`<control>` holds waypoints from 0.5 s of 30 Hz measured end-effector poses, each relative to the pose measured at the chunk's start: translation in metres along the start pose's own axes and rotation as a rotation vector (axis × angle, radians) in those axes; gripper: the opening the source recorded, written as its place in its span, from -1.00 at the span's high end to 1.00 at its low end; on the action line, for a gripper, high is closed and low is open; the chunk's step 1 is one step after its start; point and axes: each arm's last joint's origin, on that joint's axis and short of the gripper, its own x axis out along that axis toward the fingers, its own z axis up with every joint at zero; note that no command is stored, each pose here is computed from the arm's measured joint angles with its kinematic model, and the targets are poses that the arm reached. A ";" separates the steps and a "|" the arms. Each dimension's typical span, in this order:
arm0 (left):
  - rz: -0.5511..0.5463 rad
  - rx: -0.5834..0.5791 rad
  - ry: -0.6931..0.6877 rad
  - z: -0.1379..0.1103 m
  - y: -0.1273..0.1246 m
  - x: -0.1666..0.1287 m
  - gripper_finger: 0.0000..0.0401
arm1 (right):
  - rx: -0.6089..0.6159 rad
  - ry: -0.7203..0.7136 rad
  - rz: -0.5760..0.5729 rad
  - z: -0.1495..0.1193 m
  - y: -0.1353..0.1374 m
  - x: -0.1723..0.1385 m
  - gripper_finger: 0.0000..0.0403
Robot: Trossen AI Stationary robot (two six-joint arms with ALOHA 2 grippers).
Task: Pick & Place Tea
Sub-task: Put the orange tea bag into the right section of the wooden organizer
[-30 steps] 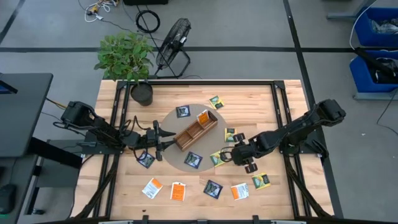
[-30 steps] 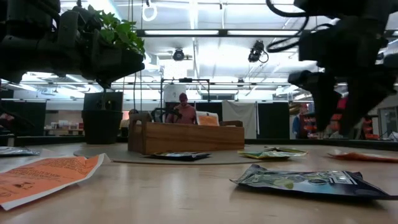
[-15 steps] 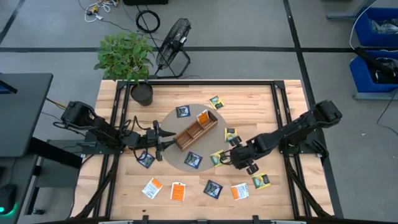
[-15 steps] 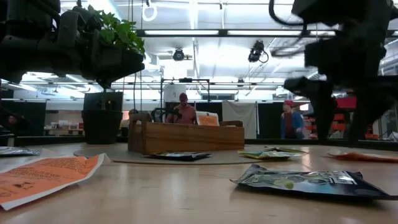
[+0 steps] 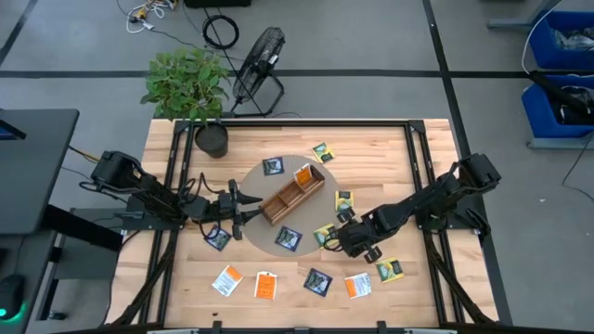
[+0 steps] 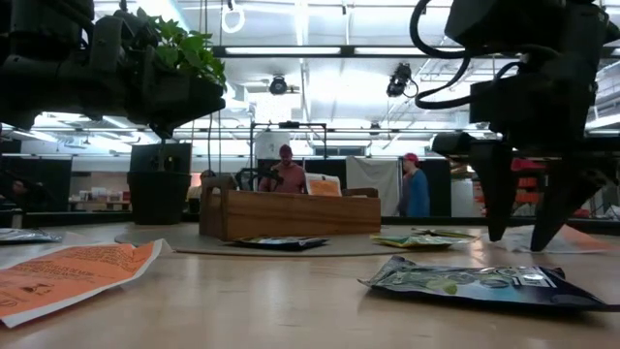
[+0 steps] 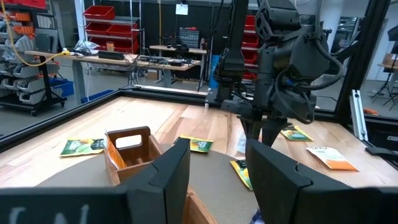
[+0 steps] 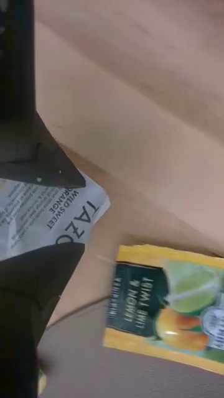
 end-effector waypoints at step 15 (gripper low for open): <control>0.000 0.000 0.000 0.000 0.000 0.000 0.19 | 0.164 -0.038 -0.041 0.002 -0.004 0.001 0.98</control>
